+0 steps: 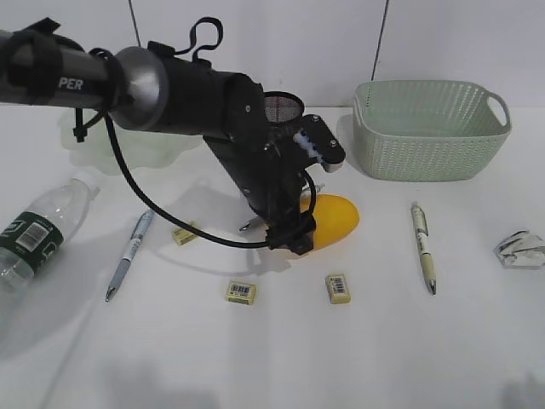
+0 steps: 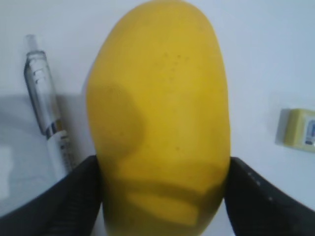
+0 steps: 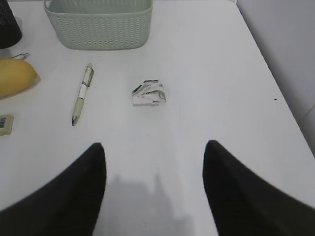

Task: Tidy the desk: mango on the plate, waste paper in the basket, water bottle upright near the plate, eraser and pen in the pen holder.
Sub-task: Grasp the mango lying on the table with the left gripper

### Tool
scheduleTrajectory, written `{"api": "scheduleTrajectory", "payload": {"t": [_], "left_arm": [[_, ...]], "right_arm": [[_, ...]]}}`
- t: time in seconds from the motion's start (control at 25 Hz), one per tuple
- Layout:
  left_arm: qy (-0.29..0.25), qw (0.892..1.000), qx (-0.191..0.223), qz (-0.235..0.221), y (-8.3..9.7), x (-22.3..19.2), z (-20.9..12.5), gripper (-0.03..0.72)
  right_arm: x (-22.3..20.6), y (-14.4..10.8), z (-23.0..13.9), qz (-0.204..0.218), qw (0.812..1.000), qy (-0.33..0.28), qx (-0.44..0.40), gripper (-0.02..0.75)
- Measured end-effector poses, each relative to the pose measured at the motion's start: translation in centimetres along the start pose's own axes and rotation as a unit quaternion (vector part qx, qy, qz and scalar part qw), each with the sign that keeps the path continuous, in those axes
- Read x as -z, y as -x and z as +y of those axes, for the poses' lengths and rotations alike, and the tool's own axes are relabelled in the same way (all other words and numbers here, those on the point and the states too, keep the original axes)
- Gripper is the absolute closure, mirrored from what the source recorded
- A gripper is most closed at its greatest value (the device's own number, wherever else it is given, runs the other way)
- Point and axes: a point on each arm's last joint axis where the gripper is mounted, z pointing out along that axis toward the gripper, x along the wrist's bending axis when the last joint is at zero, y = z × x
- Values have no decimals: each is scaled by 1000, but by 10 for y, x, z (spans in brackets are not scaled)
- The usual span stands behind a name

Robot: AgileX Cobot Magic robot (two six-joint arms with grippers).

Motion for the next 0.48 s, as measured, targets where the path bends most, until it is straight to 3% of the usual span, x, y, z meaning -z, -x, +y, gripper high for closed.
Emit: {"api": "scheduleTrajectory", "payload": {"t": [0.28,0.48], "left_arm": [[-2,1000,-1,-4,1,5,1,130],[23,1000,2,8,1,40,12,130]], "right_arm": [[0,0,0,0,1000,0,0,243],[0,0,0,0,1000,0,0,243]]}}
